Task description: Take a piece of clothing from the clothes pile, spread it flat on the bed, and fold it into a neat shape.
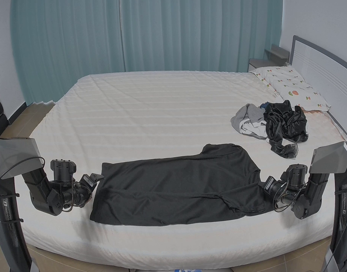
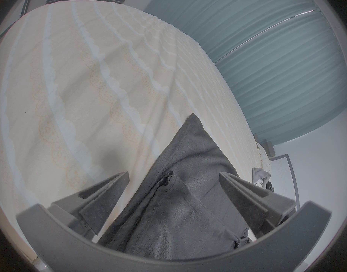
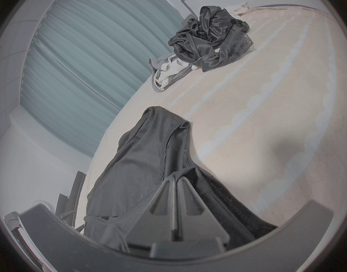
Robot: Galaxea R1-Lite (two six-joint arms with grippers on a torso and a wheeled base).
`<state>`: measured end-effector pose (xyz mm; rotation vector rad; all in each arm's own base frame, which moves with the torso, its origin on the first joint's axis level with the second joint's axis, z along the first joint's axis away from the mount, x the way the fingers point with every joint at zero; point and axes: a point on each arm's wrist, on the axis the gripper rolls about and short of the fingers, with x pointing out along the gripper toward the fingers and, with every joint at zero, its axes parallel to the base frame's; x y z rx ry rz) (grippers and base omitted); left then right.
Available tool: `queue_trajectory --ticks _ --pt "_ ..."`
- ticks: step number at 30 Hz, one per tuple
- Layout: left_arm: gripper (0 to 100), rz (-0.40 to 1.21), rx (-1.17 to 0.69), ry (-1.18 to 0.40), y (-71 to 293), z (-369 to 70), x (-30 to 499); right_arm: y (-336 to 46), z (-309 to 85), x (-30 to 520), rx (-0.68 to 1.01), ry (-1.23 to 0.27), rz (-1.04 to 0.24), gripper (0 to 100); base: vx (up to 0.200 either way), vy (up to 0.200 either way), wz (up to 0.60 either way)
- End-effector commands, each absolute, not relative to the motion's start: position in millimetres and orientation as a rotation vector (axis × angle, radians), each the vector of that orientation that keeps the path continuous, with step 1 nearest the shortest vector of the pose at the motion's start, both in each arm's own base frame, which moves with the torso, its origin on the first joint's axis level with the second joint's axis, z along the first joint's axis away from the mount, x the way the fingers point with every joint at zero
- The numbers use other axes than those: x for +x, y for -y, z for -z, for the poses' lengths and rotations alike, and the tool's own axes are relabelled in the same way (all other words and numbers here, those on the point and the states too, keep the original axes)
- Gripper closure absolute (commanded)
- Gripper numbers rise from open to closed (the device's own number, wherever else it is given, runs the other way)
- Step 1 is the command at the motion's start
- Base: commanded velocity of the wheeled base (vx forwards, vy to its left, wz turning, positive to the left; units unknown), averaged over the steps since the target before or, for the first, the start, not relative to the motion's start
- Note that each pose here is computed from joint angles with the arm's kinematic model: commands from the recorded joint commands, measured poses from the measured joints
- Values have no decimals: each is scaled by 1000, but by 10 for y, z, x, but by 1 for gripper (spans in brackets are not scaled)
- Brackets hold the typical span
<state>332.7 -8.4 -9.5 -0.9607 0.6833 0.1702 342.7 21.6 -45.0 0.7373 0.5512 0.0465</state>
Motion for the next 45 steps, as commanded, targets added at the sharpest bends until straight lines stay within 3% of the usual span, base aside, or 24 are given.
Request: queue_trajectory --ticks 1,15,36,45 --pt "0 -171 -961 -684 84 100 3327 -226 501 3433 737 -561 -46 0 0 0 0" --pt "0 -156 -948 -675 85 77 3347 -209 360 3316 745 -482 -67 0 0 0 0" --pt "0 40 -684 -607 293 -21 3676 -280 461 3136 737 -533 -65 0 0 0 0" --pt "0 117 -607 -654 320 86 3647 -286 442 3152 732 -523 -72 0 0 0 0"
